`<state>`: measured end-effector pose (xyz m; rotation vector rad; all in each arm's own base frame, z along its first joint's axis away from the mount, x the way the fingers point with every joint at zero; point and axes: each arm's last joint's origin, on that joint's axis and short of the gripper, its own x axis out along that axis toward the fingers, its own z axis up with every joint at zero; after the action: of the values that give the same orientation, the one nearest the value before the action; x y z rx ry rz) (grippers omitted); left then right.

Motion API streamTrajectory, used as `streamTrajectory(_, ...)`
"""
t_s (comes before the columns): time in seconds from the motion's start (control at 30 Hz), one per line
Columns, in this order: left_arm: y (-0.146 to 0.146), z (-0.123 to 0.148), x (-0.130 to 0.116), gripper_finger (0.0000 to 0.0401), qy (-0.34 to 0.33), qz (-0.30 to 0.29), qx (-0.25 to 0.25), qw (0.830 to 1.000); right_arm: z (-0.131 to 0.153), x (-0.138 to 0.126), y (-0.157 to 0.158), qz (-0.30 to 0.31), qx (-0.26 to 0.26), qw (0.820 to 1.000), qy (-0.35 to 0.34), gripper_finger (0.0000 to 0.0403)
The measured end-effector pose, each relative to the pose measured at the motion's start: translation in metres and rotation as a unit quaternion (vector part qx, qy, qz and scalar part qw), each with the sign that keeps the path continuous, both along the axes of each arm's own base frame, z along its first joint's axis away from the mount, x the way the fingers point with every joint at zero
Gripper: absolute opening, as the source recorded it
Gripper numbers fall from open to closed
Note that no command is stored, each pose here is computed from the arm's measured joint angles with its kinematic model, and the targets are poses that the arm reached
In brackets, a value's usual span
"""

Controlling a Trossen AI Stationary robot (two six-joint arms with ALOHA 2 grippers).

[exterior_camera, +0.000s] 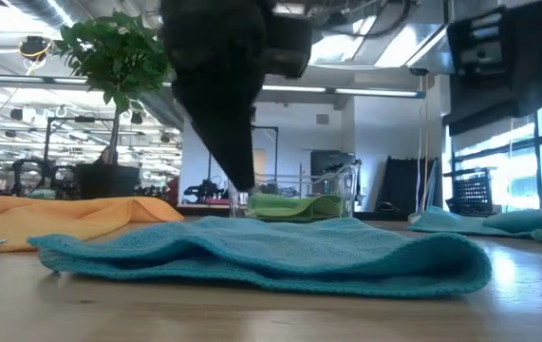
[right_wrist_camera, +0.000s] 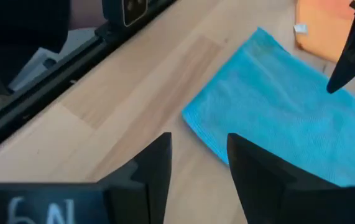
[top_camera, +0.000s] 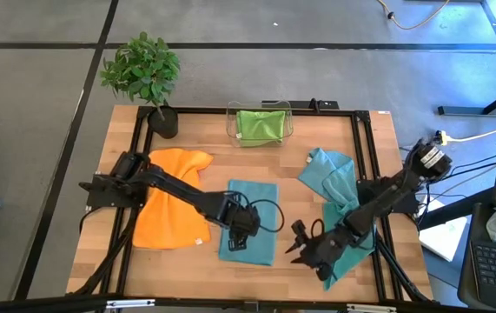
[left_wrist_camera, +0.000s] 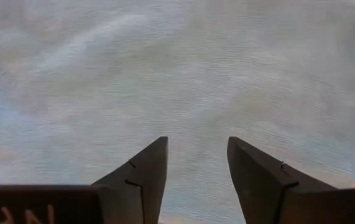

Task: Fold microfiber towels
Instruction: Fold the top left blue microfiber towel

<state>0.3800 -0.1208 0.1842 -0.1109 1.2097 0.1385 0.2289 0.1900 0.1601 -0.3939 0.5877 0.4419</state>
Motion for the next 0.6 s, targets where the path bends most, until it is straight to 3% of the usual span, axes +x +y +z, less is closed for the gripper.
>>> streamTrajectory(0.23, -0.026, -0.005, -0.006, 0.0161, -0.007, 0.002, 0.000, 1.000, -0.029, 0.024, 0.027, 0.013, -0.056, 0.998, 0.013, 0.0157)
streamTrajectory(0.47, -0.053, -0.011, -0.022, 0.0161, -0.011, 0.016, 0.006, 1.000, -0.039, 0.050, 0.046, 0.008, -0.159, 0.987, 0.031, 0.0157)
streamTrajectory(0.6, -0.064, -0.016, -0.031, 0.0161, -0.019, 0.026, 0.025, 0.999, -0.042, 0.056, 0.045, -0.002, -0.188, 0.981, 0.052, 0.0157)
